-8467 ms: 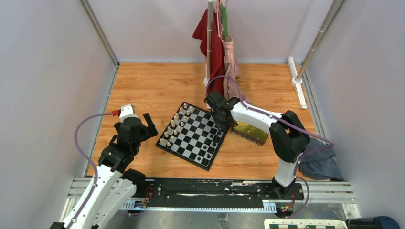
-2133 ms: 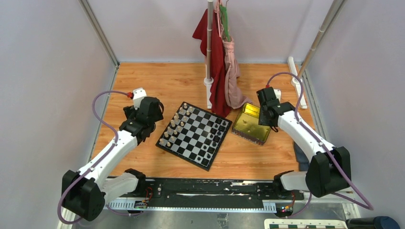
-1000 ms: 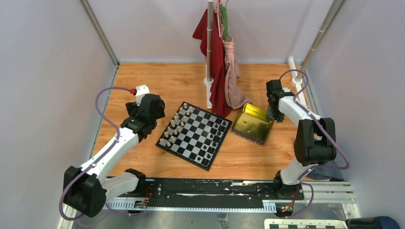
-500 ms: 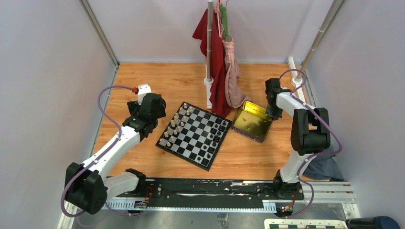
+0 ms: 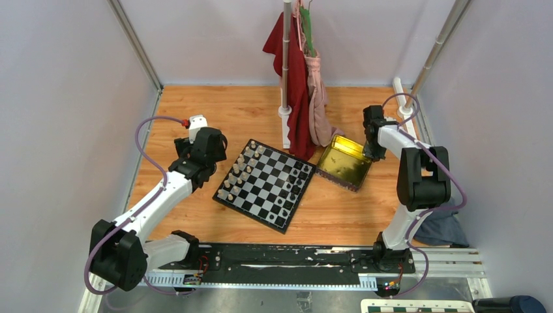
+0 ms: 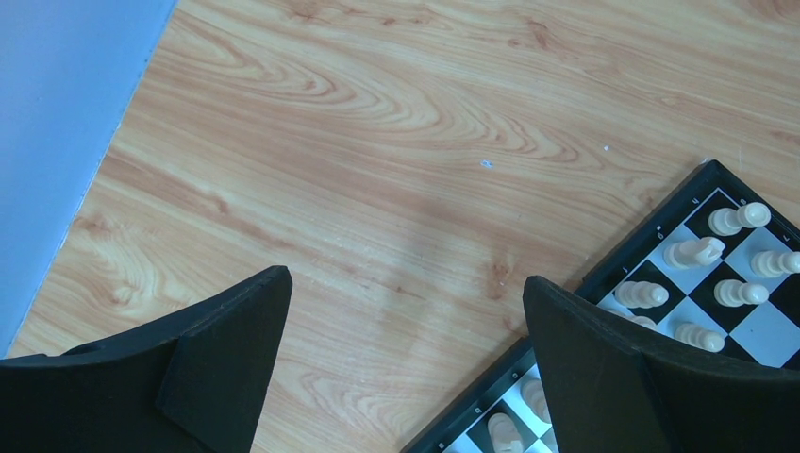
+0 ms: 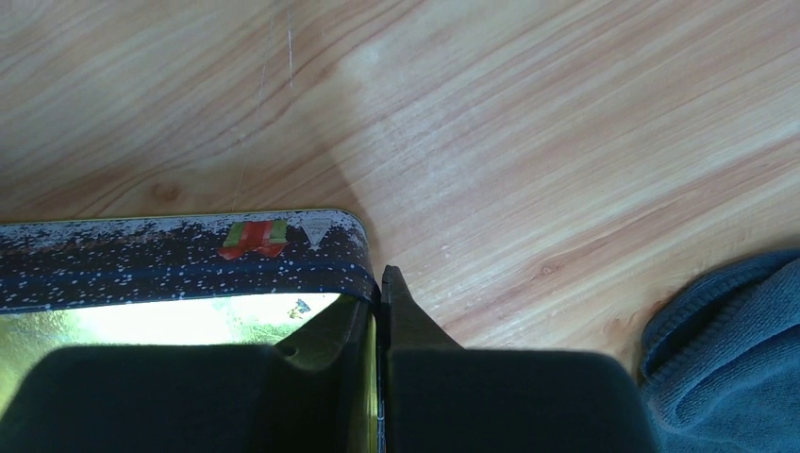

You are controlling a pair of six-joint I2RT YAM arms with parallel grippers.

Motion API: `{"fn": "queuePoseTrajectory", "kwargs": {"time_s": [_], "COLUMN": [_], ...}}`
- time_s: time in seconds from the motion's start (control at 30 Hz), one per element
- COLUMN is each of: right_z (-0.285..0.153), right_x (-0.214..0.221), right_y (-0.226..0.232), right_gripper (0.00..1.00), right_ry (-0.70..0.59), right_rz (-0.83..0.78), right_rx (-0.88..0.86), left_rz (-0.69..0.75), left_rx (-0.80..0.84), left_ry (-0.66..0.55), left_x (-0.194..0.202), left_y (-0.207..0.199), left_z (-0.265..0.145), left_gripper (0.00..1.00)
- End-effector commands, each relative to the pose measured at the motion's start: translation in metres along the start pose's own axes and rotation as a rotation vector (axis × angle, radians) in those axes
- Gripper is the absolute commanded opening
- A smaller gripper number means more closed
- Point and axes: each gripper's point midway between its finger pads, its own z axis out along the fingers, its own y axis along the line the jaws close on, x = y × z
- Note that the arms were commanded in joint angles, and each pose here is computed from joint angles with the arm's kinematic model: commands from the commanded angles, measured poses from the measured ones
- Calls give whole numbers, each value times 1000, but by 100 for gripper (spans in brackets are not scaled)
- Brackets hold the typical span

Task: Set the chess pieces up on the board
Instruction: Pick up the storage box at the center of the board.

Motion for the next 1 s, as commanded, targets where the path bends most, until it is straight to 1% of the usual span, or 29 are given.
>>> {"fn": "queuePoseTrajectory", "kwargs": {"time_s": [0.0, 0.2, 0.43, 0.57, 0.67, 0.97], "right_z": [1, -6, -13, -23, -29, -49], "right_x": [-29, -50, -60, -69, -81, -111], "right_y": [-14, -25, -35, -44, -61, -67], "right_gripper": [0, 0, 0, 0, 0, 0], "right_ry": [-74, -127, -179, -244, -285, -409], "right_rz": [62, 90, 86, 93, 118, 146], "right_rx": [57, 82, 120, 141, 175, 163], "left_rz": [-4, -16, -34, -37, -43, -58], "left_rx": [-19, -17, -18, -16, -11, -8], "left_ry": [-28, -36, -45, -44, -44, -41], "left_x": [-7, -12, -13, -13, -13, -14], "left_y": [4, 2, 4, 4, 3, 0], "left_z": [-3, -3, -5, -6, -6, -4], "left_gripper": [100, 100, 100, 100, 100, 100]}}
